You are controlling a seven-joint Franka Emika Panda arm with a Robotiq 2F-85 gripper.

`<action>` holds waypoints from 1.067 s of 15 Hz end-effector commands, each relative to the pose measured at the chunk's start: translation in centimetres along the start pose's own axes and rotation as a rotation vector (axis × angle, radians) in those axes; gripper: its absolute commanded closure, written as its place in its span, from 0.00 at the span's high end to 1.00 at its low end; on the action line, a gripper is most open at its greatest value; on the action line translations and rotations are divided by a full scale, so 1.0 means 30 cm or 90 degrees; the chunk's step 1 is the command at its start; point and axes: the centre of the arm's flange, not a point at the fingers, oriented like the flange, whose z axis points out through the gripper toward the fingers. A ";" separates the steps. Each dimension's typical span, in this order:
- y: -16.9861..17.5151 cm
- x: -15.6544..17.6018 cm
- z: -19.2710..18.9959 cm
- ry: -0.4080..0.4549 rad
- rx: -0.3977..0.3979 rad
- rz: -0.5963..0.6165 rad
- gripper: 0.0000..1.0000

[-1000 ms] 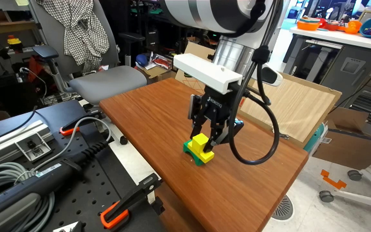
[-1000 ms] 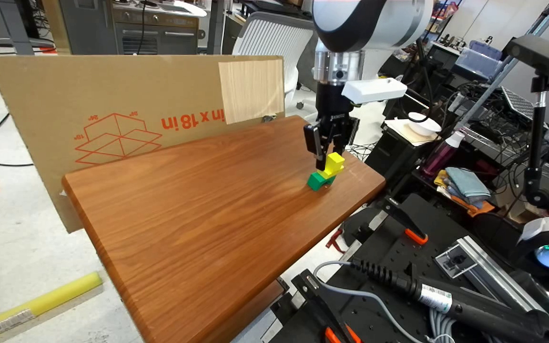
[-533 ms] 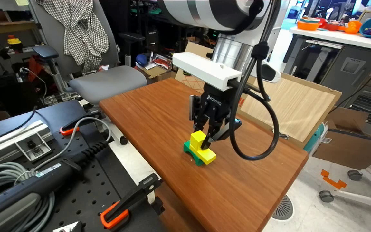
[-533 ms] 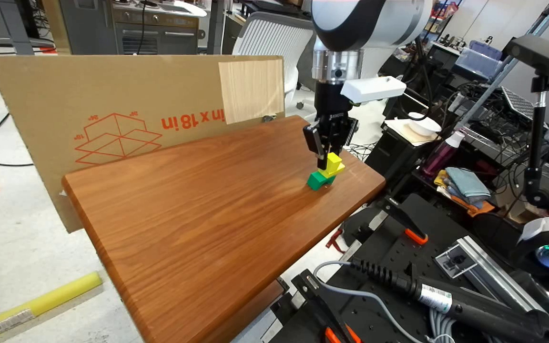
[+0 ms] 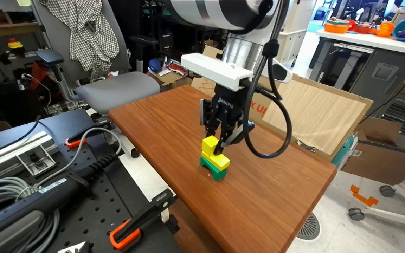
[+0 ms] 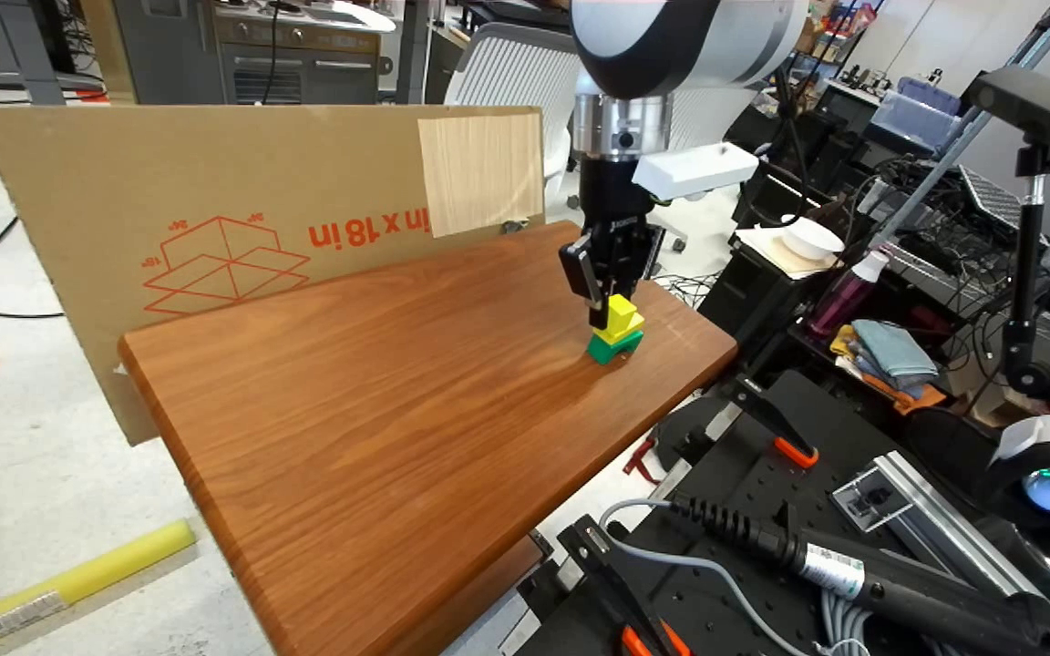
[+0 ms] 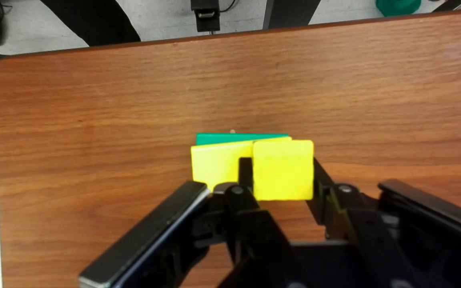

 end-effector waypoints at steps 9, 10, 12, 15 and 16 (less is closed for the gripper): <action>-0.255 0.220 -0.026 -0.054 -0.055 -0.086 0.09; -0.278 0.251 -0.020 -0.050 -0.057 -0.093 0.09; -0.325 0.303 -0.006 -0.039 -0.058 -0.109 0.09; -0.390 0.382 0.016 -0.022 -0.060 -0.128 0.09; -0.407 0.400 0.026 -0.021 -0.063 -0.133 0.09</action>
